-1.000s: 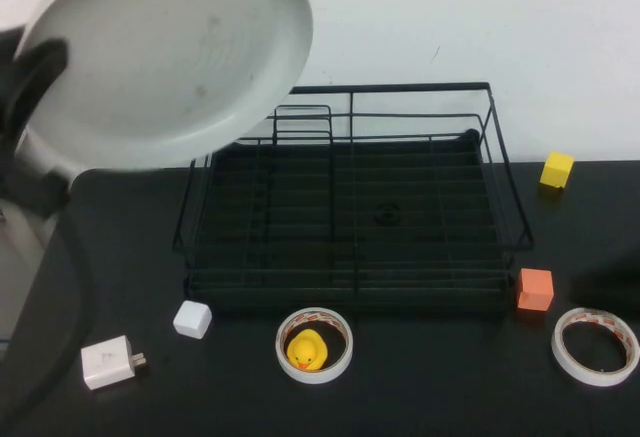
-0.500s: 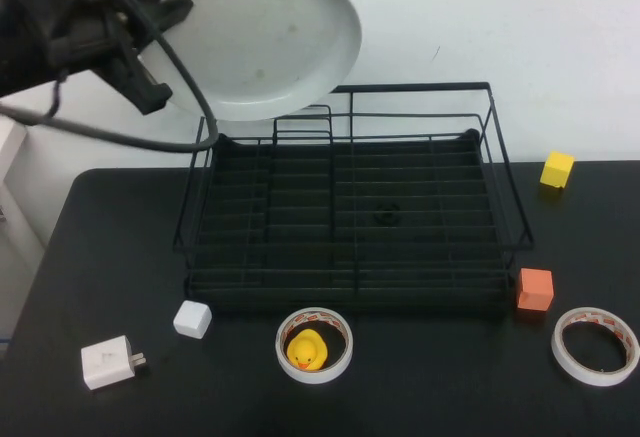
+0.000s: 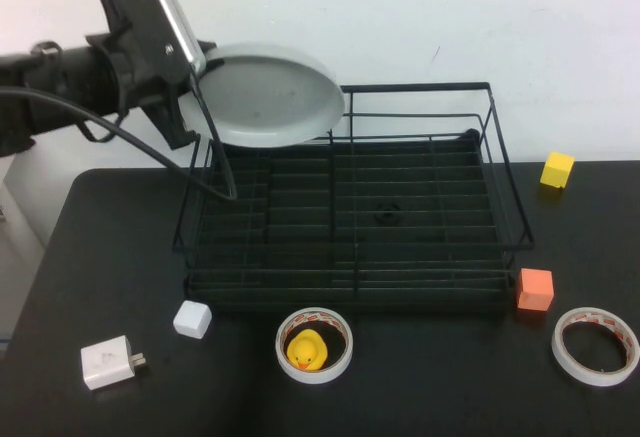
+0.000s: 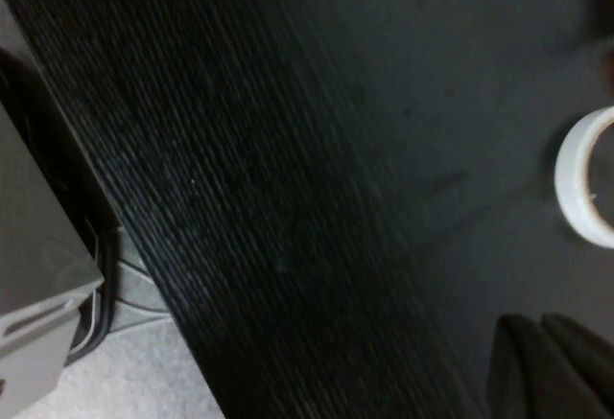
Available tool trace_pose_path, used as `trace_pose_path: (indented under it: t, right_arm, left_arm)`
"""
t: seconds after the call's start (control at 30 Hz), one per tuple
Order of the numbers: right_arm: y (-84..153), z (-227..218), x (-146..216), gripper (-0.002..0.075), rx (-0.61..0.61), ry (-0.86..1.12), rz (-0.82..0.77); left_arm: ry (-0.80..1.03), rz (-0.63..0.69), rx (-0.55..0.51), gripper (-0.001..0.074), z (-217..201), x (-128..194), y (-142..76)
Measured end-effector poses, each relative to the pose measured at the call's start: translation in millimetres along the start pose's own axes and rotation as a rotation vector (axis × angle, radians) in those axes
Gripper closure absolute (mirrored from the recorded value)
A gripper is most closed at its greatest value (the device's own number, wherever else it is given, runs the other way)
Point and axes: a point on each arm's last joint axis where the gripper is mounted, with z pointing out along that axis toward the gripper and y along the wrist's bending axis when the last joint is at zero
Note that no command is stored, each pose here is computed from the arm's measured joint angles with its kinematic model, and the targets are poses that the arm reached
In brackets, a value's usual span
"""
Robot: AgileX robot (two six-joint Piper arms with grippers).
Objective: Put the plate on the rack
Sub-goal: Place the plate on the rack
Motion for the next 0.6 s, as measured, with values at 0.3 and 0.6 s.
trace_pose_path:
  t: [0.3, 0.6]
  right_arm:
    - [4, 9, 7, 0.0727, 0.026, -0.04, 0.033]
    - [3, 9, 7, 0.0727, 0.037, -0.045, 0.044]
  left_arm:
    - [0.002, 0.085, 0.051, 0.0669, 39, 17, -19]
    - [-0.002, 0.09, 0.048, 0.0669, 65, 14, -23]
